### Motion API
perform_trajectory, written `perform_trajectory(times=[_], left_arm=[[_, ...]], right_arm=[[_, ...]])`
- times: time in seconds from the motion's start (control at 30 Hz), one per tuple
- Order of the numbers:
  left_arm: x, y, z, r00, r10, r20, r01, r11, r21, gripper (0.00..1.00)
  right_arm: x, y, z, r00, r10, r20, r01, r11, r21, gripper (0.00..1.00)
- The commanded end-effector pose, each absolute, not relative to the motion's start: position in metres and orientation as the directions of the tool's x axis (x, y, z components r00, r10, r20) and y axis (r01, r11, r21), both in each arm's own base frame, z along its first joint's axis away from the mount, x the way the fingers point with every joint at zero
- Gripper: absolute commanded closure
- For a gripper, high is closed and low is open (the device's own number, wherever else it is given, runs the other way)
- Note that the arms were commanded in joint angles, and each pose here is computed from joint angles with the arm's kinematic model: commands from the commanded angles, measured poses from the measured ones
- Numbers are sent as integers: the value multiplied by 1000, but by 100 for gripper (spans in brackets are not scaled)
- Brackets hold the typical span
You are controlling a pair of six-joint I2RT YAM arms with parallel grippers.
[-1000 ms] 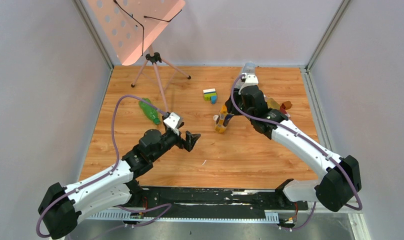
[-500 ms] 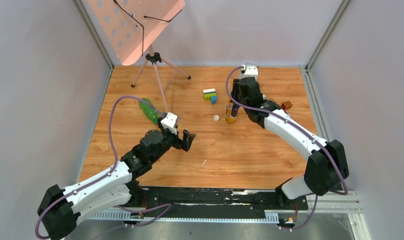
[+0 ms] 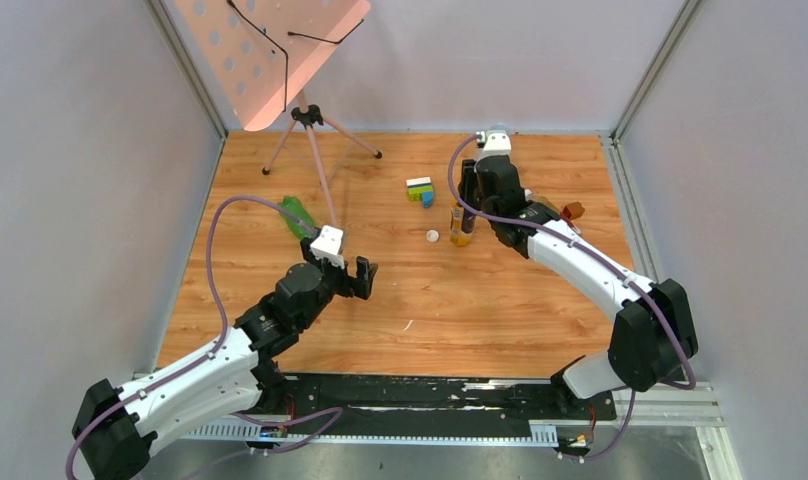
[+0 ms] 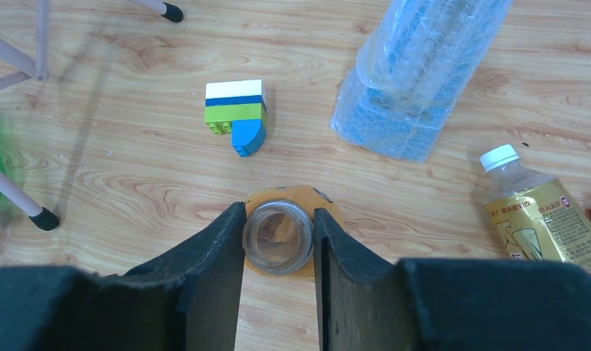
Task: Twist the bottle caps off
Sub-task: Place the plastic bottle at the center of the board.
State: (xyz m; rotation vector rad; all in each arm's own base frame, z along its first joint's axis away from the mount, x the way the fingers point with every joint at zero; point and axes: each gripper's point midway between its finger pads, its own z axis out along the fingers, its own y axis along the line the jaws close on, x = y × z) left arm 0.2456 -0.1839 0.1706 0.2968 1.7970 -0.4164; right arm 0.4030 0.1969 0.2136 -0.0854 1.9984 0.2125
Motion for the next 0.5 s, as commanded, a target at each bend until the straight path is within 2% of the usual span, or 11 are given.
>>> perform_trajectory(times=[0.0, 0.07, 0.47], left_arm=[[248, -175, 171, -257, -46, -965, 362, 921, -141, 0], [248, -174, 171, -257, -48, -965, 357, 923, -141, 0], [247, -170, 169, -256, -43, -966, 349, 928, -134, 0]], right_arm=[[398, 204, 204, -453, 13, -891, -184, 977, 108, 72], [399, 205, 206, -451, 13, -893, -189, 976, 110, 68], [405, 209, 204, -475, 1, -880, -187, 977, 102, 60]])
